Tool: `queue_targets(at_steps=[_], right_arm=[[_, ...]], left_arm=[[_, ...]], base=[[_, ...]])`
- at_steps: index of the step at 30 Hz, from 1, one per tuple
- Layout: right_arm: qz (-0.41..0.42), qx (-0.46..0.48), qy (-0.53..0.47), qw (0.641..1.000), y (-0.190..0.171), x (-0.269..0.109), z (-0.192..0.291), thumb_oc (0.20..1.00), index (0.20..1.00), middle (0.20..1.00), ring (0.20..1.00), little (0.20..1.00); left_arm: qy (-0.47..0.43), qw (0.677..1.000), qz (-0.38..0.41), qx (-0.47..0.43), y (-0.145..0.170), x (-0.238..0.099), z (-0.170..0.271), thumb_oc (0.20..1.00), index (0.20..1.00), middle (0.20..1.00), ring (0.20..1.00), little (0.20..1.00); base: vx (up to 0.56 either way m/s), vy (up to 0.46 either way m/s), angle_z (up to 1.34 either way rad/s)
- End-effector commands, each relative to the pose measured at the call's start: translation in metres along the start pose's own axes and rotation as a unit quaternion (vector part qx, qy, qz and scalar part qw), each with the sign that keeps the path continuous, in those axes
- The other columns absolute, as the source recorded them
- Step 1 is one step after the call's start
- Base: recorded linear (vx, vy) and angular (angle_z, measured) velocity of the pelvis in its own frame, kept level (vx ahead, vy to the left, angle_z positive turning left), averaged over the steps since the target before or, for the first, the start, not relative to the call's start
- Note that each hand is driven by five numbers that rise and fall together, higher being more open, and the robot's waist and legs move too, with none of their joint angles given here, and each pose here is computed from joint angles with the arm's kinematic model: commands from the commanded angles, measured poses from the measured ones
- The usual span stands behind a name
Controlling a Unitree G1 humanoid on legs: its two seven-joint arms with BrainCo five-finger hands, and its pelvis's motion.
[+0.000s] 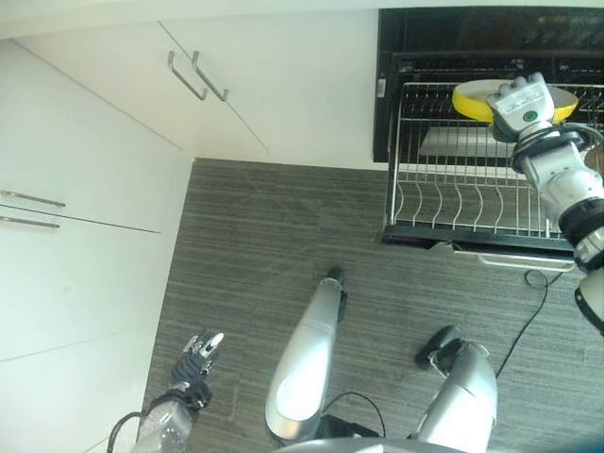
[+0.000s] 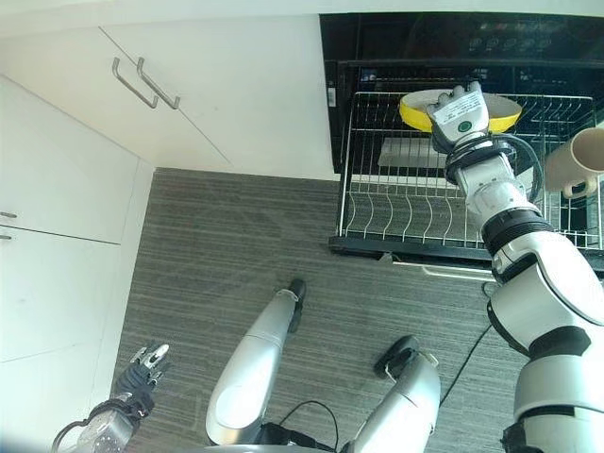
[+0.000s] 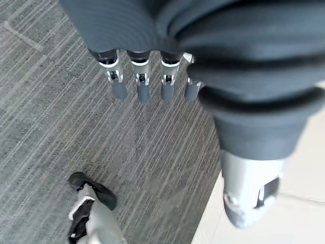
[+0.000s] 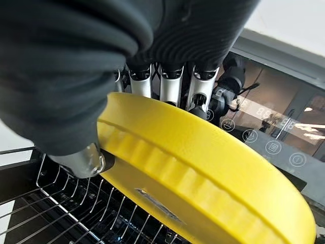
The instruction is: Place the dishes in the dishwasher.
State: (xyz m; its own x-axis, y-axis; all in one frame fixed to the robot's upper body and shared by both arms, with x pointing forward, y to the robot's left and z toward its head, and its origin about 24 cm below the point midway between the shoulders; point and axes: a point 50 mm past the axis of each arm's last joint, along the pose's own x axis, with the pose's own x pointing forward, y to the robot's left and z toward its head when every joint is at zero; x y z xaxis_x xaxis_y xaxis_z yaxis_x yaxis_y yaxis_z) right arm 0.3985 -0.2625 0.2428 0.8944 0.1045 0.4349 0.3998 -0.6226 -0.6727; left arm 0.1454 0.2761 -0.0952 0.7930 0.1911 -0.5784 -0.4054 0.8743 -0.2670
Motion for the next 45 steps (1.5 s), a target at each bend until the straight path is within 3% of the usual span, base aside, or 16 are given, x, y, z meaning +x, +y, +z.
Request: queue_targets(at_steps=[1, 15, 31, 40, 45], right_arm=[[-0.053, -0.012, 0.044, 0.998, -0.025, 0.016, -0.015, 0.2, 0.2, 0.2, 0.2, 0.2], [-0.065, 0.003, 0.02, 0.998, -0.033, 0.022, 0.012, 0.2, 0.2, 0.2, 0.2, 0.2], [-0.068, 0.058, -0.029, 0.996, -0.04, 0.023, 0.057, 0.2, 0.2, 0.2, 0.2, 0.2], [-0.039, 0.074, -0.027, 0.996, -0.032, 0.02, 0.063, 0.2, 0.2, 0.2, 0.2, 0.2], [0.038, 0.074, -0.022, 0.996, -0.02, 0.018, 0.061, 0.2, 0.2, 0.2, 0.2, 0.2]], left_arm=[[-0.006, 1.0, 0.021, 0.006, 0.026, -0.017, -0.003, 1.0, 1.0, 1.0, 1.0, 1.0], [-0.036, 0.998, -0.02, -0.049, 0.017, -0.01, 0.01, 1.0, 1.0, 1.0, 1.0, 1.0], [-0.052, 0.998, -0.015, -0.038, 0.016, -0.008, 0.02, 1.0, 1.0, 1.0, 1.0, 1.0], [-0.054, 0.998, -0.008, -0.025, 0.017, -0.007, 0.022, 1.0, 1.0, 1.0, 1.0, 1.0], [-0.057, 0.998, -0.011, -0.024, 0.017, -0.006, 0.027, 1.0, 1.0, 1.0, 1.0, 1.0]], base=[[-0.01, 0.032, 0.03], [-0.02, 0.022, -0.01], [0.02, -0.013, -0.01], [0.01, -0.014, 0.0], [0.0, 0.0, 0.0]])
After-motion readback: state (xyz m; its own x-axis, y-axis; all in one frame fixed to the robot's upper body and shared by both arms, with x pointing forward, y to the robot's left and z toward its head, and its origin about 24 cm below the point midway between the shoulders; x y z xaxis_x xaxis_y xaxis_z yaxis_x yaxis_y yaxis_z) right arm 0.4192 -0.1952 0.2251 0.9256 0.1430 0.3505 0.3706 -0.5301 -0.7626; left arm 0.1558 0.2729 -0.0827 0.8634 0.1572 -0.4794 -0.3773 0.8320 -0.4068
